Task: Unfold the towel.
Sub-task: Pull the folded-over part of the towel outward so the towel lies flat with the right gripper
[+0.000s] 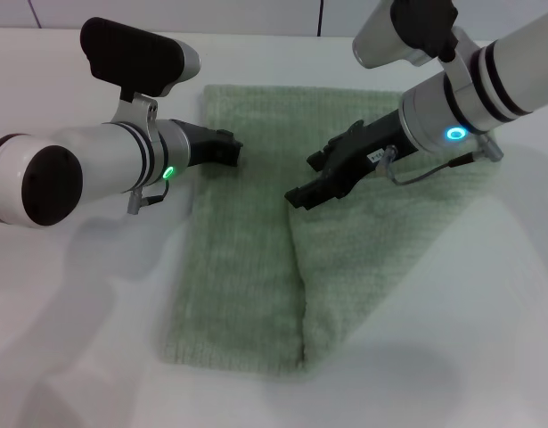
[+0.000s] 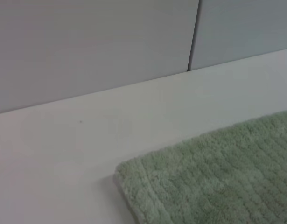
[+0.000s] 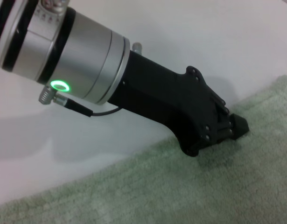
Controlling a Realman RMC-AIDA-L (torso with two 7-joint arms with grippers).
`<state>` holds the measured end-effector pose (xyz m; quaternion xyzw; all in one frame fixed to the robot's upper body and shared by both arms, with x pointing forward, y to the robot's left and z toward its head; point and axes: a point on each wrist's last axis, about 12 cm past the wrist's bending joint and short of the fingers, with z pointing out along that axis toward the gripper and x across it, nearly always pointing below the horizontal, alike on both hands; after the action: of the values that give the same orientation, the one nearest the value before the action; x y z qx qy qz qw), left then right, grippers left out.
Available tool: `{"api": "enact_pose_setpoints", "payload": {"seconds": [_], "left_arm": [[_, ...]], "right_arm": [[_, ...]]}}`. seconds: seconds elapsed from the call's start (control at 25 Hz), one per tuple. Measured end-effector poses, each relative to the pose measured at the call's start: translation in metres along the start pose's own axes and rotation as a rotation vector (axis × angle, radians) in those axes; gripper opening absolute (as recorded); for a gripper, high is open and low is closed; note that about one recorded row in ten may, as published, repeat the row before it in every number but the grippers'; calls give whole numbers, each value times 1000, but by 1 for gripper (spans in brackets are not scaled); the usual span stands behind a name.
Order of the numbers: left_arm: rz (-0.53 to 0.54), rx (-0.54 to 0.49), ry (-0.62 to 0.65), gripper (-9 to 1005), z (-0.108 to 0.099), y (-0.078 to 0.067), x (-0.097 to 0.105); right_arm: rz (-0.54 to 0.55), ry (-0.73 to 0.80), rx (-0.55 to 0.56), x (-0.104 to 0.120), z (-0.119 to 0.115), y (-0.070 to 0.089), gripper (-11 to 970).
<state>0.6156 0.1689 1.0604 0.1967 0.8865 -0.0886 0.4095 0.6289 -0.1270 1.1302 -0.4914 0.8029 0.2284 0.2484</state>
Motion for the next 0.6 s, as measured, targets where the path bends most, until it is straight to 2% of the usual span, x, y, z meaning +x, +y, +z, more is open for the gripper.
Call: {"api": "enact_pose_setpoints", "payload": {"seconds": [0.6], "left_arm": [[-2,-1,-3,-1,0,0,0]], "right_arm": [[-10,19,22,1,10,1,714]]}}
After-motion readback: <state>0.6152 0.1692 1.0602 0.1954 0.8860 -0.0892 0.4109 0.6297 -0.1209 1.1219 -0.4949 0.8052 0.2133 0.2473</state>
